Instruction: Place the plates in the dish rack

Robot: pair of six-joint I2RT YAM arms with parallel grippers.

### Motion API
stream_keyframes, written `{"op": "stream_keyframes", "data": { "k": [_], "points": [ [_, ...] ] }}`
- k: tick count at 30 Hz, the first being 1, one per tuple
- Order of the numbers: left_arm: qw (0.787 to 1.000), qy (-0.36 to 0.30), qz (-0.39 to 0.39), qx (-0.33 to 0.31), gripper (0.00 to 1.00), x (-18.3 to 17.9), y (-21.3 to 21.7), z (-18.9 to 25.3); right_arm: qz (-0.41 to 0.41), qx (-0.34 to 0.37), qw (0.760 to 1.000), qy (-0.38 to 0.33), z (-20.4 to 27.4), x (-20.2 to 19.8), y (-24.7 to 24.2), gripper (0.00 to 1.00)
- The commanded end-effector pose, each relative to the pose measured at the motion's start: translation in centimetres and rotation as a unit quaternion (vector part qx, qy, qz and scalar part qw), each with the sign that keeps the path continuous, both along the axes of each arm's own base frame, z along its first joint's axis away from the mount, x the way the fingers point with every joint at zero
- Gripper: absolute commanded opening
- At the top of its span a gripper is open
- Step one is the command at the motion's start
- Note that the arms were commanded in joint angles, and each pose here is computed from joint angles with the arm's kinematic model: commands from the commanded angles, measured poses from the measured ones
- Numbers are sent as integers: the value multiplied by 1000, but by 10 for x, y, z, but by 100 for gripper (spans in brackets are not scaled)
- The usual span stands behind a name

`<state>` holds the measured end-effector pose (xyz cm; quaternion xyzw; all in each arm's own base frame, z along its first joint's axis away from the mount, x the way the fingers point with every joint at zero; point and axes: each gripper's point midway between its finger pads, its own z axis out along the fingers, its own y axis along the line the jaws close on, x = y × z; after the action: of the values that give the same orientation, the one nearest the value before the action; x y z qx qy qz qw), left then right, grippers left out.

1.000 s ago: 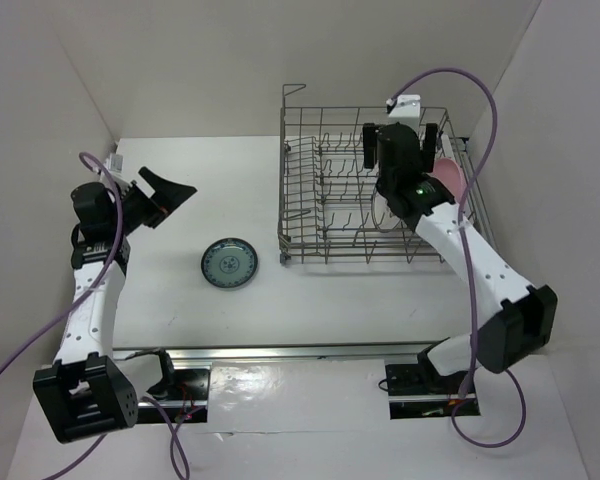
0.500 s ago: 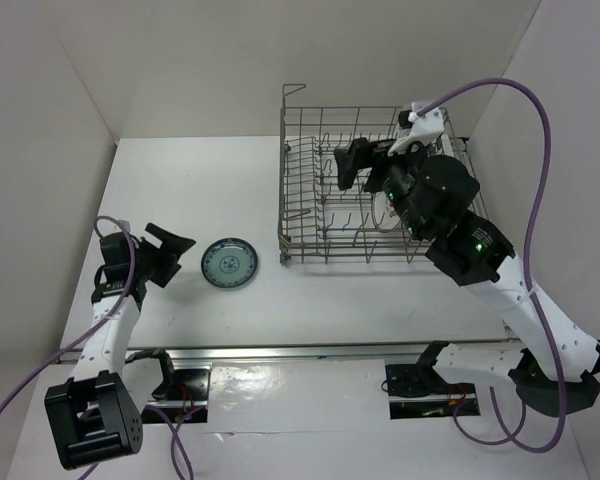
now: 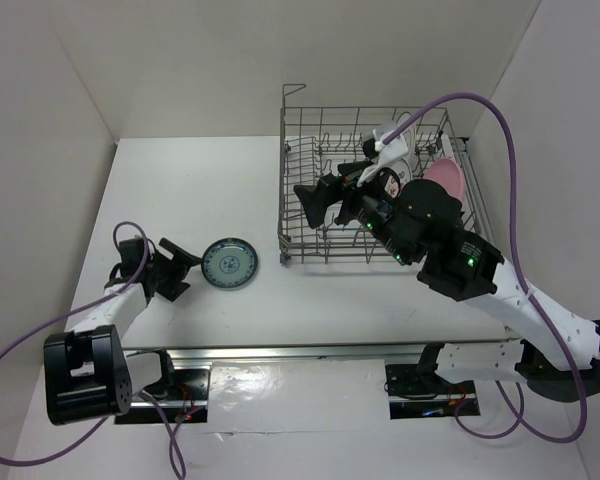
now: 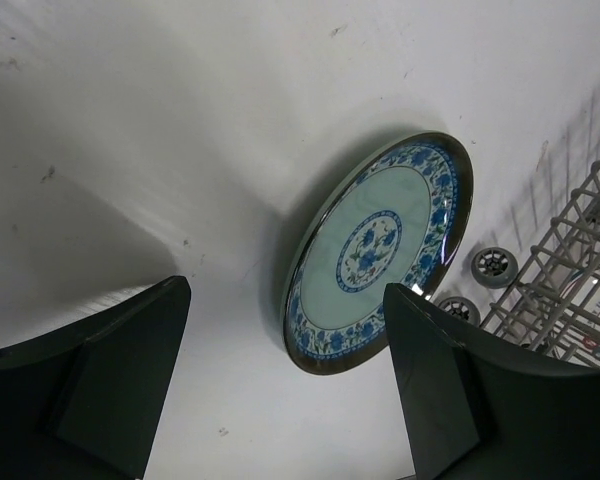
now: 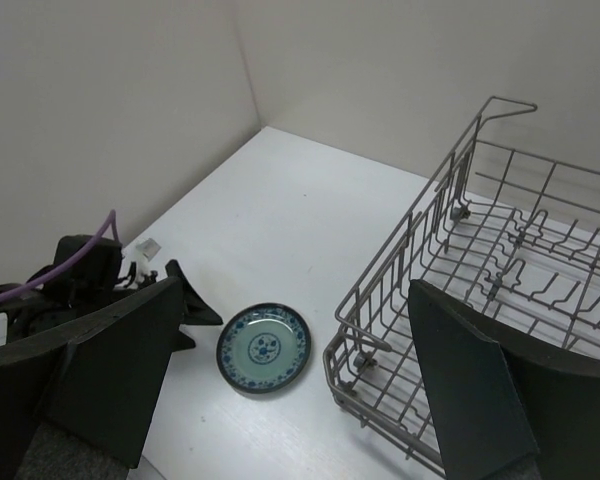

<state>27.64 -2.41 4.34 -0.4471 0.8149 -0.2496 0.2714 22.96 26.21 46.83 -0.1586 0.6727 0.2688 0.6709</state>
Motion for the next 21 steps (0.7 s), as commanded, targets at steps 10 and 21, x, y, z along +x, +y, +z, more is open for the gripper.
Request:
{"op": "stream_keyframes", "data": {
  "k": [10,21],
  "points": [
    [1000,2,-27,13,85,22,-19,-14,5,29,999,-17,15,-6,-3,100],
    [999,17,-29,1,64,14,-25,-35,14,31,999,-19,14,-8,-1,100]
  ]
}}
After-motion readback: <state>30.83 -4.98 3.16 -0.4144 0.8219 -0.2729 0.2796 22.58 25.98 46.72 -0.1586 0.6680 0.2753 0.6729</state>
